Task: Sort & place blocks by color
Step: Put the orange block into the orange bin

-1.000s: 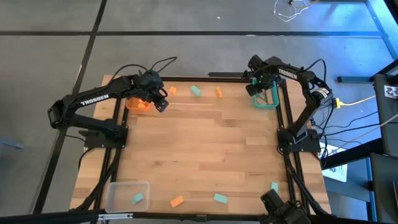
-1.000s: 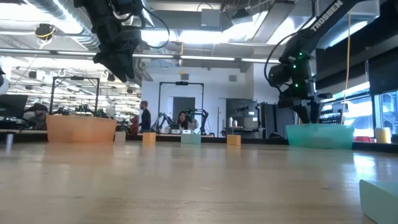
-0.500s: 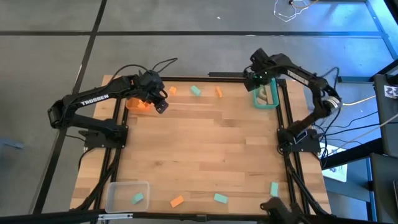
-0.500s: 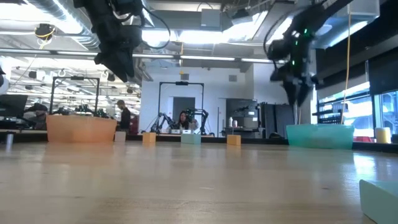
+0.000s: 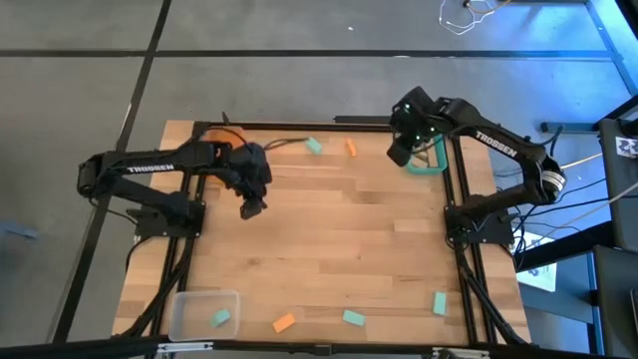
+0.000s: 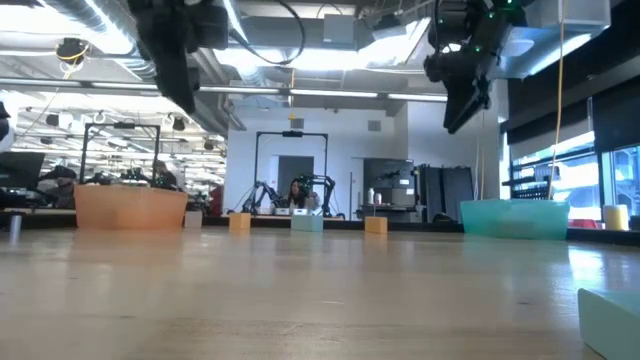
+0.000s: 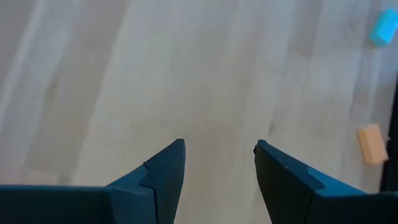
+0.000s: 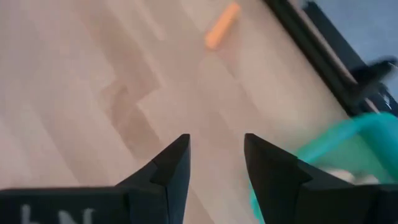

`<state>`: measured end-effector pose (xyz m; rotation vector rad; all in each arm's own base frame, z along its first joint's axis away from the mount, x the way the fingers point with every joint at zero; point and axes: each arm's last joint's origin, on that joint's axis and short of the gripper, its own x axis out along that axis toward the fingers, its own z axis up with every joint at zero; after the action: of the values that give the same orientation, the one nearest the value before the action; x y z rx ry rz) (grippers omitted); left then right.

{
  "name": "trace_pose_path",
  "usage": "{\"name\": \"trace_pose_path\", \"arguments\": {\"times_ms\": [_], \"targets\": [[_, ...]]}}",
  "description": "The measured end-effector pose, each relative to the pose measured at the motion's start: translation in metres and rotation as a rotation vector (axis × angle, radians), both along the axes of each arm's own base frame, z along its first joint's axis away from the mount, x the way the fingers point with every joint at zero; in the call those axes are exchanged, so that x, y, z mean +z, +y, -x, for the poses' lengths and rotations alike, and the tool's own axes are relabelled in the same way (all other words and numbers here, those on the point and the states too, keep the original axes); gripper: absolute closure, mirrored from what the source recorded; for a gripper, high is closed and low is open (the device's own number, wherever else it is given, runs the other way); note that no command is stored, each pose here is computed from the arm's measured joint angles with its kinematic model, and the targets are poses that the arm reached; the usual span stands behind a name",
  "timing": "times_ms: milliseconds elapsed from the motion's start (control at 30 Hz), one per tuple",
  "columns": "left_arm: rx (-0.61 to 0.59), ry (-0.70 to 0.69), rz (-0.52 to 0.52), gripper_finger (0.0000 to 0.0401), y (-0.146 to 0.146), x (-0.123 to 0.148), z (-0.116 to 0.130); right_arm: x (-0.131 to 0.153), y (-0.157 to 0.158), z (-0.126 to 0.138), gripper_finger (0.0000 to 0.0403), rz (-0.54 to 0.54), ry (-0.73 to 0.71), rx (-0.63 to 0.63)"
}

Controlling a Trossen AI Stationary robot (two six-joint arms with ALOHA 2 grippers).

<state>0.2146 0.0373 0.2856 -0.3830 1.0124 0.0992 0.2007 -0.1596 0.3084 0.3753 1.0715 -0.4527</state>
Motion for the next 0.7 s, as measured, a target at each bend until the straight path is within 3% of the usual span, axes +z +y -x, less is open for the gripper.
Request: {"name": "trace_pose_path", "arguments": {"times_ms": [100,167,300,400,500,700], "targets": [[0.046,0.029,-0.004,0.0218,-0.012,-0.001,-0.001,0.000,0.005,-0.004,0.0251,-0.003,-0.004,0.042],[0.116,0.051,-0.069,0.0218,-0.016,-0.002,0.000,0.000,0.007,-0.006,0.0251,-0.002,-0.004,0.053],[0.347,0.043,-0.242,0.0218,-0.012,-0.001,0.000,0.000,0.011,-0.008,0.0251,-0.001,-0.003,0.068],[0.537,-0.020,-0.301,0.0218,0.004,0.003,-0.002,0.000,0.013,-0.010,0.0251,-0.007,-0.005,0.067],[0.673,-0.091,-0.272,0.0218,0.028,0.006,-0.006,0.000,0.015,-0.011,0.0251,-0.008,-0.007,0.072],[0.924,-0.186,-0.116,0.0219,0.083,0.004,-0.001,0.001,0.017,-0.016,0.0251,0.010,-0.031,0.091]]}}
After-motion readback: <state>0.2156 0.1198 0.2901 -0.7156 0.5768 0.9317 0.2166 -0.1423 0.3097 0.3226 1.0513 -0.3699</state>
